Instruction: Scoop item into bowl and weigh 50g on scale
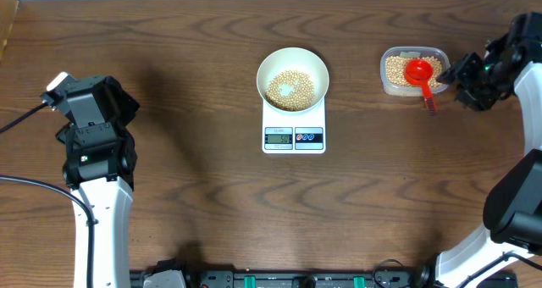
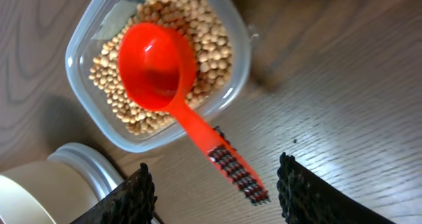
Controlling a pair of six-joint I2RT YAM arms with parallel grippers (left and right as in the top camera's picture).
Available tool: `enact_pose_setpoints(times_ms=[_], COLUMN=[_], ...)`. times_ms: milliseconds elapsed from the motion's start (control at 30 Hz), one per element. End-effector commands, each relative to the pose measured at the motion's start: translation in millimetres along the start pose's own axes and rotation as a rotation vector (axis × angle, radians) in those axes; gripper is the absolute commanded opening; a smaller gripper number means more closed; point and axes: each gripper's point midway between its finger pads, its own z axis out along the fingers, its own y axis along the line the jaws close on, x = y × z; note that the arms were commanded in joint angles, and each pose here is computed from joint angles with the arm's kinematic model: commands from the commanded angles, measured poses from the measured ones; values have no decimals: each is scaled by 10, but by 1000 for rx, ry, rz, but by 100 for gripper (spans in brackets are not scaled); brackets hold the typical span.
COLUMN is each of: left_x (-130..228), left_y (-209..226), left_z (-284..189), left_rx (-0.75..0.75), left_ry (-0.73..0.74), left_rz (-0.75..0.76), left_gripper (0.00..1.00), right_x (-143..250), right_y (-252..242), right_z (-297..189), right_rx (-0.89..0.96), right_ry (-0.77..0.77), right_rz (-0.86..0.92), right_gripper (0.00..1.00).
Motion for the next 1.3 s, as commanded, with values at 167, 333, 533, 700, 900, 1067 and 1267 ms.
enact_pose_setpoints(times_ms=[167,333,533,700,900,1067,1267], left_x=[1,1,1,1,1,1,1], left_y=[36,36,36,36,36,36,36], left_z=[21,21,21,21,21,21,21], left_rx=[-19,-19,-19,-19,-19,-19,-19], left_ry=[-1,-1,-1,-1,-1,-1,-1], left_rz=[0,0,0,0,0,0,0], left_gripper=[93,93,93,93,93,93,93], right_x=[-71,-54,167,404,586,672,820], right_y=[111,279,464,452,476,454,350], right_z=[-379,-807,-1537,-1911,-2182,-2227,-2140], right_rx=[-40,-73,-106,-98,-118,-117,-93], right_ry=[-91,-195,-352,-417,-472,-468,-390], right_rz=[-105,-256,-407,-422,-429,-428,-401], right_gripper=[60,63,77,92,99,99,99])
